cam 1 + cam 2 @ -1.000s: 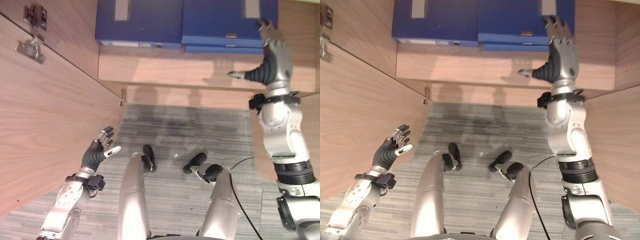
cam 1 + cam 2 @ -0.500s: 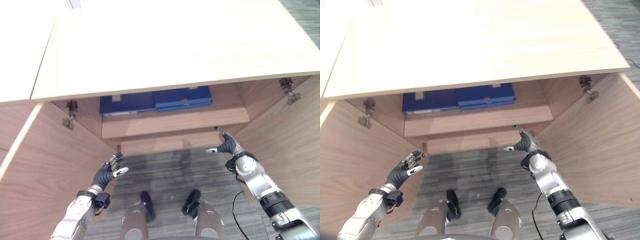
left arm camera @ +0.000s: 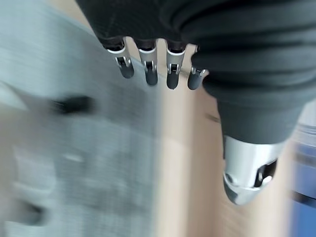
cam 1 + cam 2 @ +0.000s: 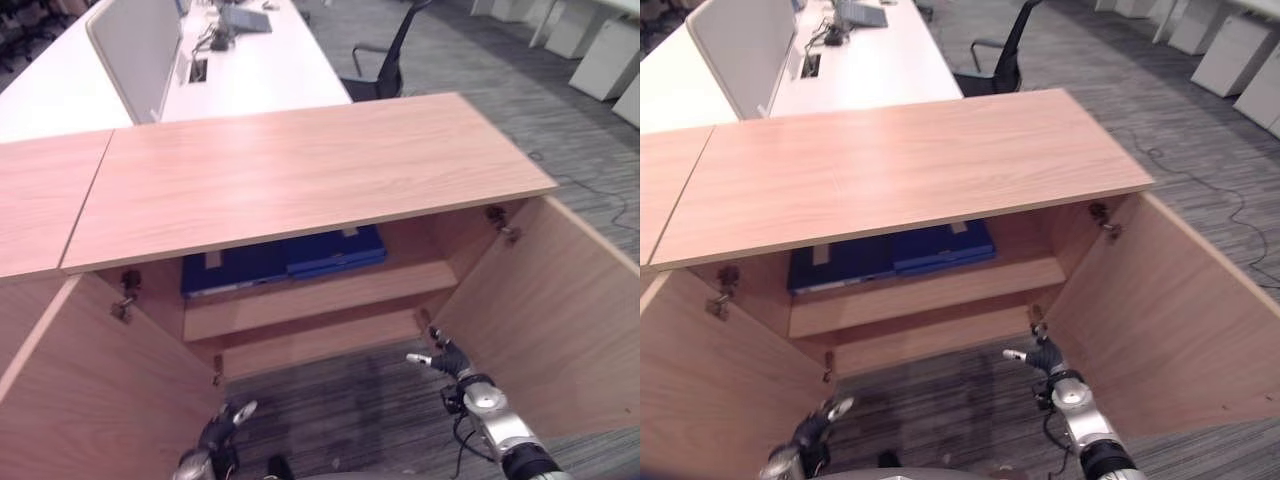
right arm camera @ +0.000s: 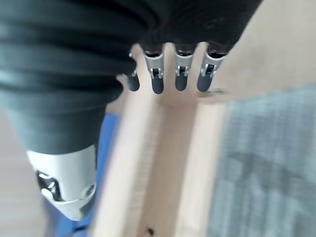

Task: Put the empty folder in the office cabinet

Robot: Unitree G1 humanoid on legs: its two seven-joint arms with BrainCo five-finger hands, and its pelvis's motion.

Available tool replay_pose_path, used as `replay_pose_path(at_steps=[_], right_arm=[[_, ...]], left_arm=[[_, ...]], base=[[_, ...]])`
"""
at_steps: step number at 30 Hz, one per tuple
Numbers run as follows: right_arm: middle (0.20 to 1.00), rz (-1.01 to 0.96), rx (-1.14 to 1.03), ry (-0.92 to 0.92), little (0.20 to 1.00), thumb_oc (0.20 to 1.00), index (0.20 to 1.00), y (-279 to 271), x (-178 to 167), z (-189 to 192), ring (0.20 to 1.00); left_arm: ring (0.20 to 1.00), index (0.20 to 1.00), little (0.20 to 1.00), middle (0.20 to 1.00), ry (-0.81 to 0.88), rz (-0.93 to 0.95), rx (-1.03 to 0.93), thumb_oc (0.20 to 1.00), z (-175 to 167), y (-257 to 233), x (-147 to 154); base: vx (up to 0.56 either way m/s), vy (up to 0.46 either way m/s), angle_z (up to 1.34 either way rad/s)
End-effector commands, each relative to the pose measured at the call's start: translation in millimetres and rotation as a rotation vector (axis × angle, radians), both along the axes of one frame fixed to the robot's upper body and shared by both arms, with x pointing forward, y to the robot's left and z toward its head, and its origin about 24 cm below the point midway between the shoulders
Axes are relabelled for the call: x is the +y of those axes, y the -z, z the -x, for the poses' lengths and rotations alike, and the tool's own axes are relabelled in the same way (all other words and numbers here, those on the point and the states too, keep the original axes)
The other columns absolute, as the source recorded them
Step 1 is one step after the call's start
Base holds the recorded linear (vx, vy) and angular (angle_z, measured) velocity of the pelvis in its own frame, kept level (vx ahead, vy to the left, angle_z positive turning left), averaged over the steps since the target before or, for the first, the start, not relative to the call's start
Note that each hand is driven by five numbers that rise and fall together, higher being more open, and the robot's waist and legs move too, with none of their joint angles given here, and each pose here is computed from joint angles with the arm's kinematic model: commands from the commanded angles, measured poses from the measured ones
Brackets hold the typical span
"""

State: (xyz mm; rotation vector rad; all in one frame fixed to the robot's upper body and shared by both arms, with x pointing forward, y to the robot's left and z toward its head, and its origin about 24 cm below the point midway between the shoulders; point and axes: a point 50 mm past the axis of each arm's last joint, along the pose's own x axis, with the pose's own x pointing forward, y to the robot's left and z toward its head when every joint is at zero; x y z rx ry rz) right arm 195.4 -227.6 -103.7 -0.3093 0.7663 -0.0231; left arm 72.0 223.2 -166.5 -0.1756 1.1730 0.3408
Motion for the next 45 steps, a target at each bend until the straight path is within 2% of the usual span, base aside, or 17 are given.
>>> replay_pose_path(at_steps=[1,2,7,12,19,23,26,28,29,30,31,34,35,36,40,42,45], right_arm=[[1.000,-0.083,0.009,0.059,1.000,1.000,1.000,6,10,-2,1.000],[1.000,-0.083,0.008,0.059,1.000,1.000,1.000,6,10,-2,1.000],[1.000,-0.090,0.284,0.246,1.000,1.000,1.000,44,-6,63,1.000],[1.000,-0.057,0.422,0.336,1.000,1.000,1.000,54,-23,100,1.000],[1.000,-0.040,0.431,0.448,1.000,1.000,1.000,50,-44,106,1.000],[1.000,-0.003,0.440,0.525,1.000,1.000,1.000,44,-68,120,1.000],[1.000,0.043,0.375,0.558,1.000,1.000,1.000,32,-90,109,1.000],[1.000,0.101,0.233,0.575,1.000,1.000,1.000,9,-117,81,1.000],[1.000,0.102,0.234,0.576,1.000,1.000,1.000,9,-118,81,1.000],[1.000,0.161,0.102,0.583,1.000,1.000,1.000,-17,-140,56,1.000],[1.000,0.161,0.102,0.583,1.000,1.000,1.000,-17,-141,56,1.000],[1.000,0.249,-0.081,0.522,1.000,1.000,1.000,-57,-161,19,1.000],[1.000,0.295,-0.205,0.466,1.000,1.000,1.000,-85,-167,-6,1.000],[1.000,0.295,-0.205,0.466,1.000,1.000,1.000,-86,-167,-6,1.000],[1.000,0.368,-0.402,0.305,1.000,1.000,1.000,-137,-163,-49,1.000],[1.000,0.368,-0.402,0.305,1.000,1.000,1.000,-137,-163,-49,1.000],[1.000,0.358,-0.502,0.202,1.000,1.000,1.000,-160,-147,-74,1.000]], left_arm=[[1.000,1.000,1.000,1.000,0.002,-0.095,-0.075,1.000,-30,-11,21],[1.000,1.000,1.000,1.000,0.002,-0.095,-0.075,1.000,-30,-12,22],[1.000,1.000,1.000,1.000,-0.077,-0.087,-0.002,1.000,-14,-7,25],[1.000,1.000,1.000,1.000,-0.081,-0.053,0.014,1.000,-11,-4,17],[1.000,1.000,1.000,1.000,-0.037,-0.016,-0.027,1.000,-29,-4,2],[1.000,1.000,1.000,1.000,-0.001,-0.010,-0.012,1.000,-23,-3,1],[1.000,1.000,1.000,1.000,0.029,-0.035,0.002,1.000,-20,-3,7],[1.000,1.000,1.000,1.000,0.038,-0.045,-0.001,1.000,-19,-4,11],[1.000,1.000,1.000,1.000,0.038,-0.044,-0.001,1.000,-19,-4,11],[1.000,1.000,1.000,1.000,0.030,-0.047,0.008,1.000,-12,-3,13],[1.000,1.000,1.000,1.000,0.030,-0.046,0.008,1.000,-12,-3,12],[1.000,1.000,1.000,1.000,0.051,-0.046,0.024,1.000,-5,-2,13],[1.000,1.000,1.000,1.000,0.055,-0.044,0.035,1.000,-1,-2,13],[1.000,1.000,1.000,1.000,0.055,-0.044,0.035,1.000,-2,-2,13],[1.000,1.000,1.000,1.000,0.056,-0.040,0.039,1.000,2,-1,14],[1.000,1.000,1.000,1.000,0.056,-0.040,0.039,1.000,2,-1,14],[1.000,1.000,1.000,1.000,0.066,-0.042,0.046,1.000,3,-2,16]], base=[[-0.03,-0.172,-0.55],[-0.06,-0.284,-0.49],[-0.06,-0.302,-0.12],[-0.04,-0.251,-0.16],[-0.13,-0.114,-0.38],[0.04,0.067,-0.46],[0.01,0.062,-0.25],[-0.01,0.054,-0.24],[0.02,0.075,-0.13],[0.00,0.040,-0.14],[0.01,0.061,-0.15],[0.01,0.051,-0.03],[0.00,0.037,0.02],[0.00,0.038,-0.06],[0.00,0.013,-0.03],[0.00,0.003,0.03],[0.01,0.005,-0.01]])
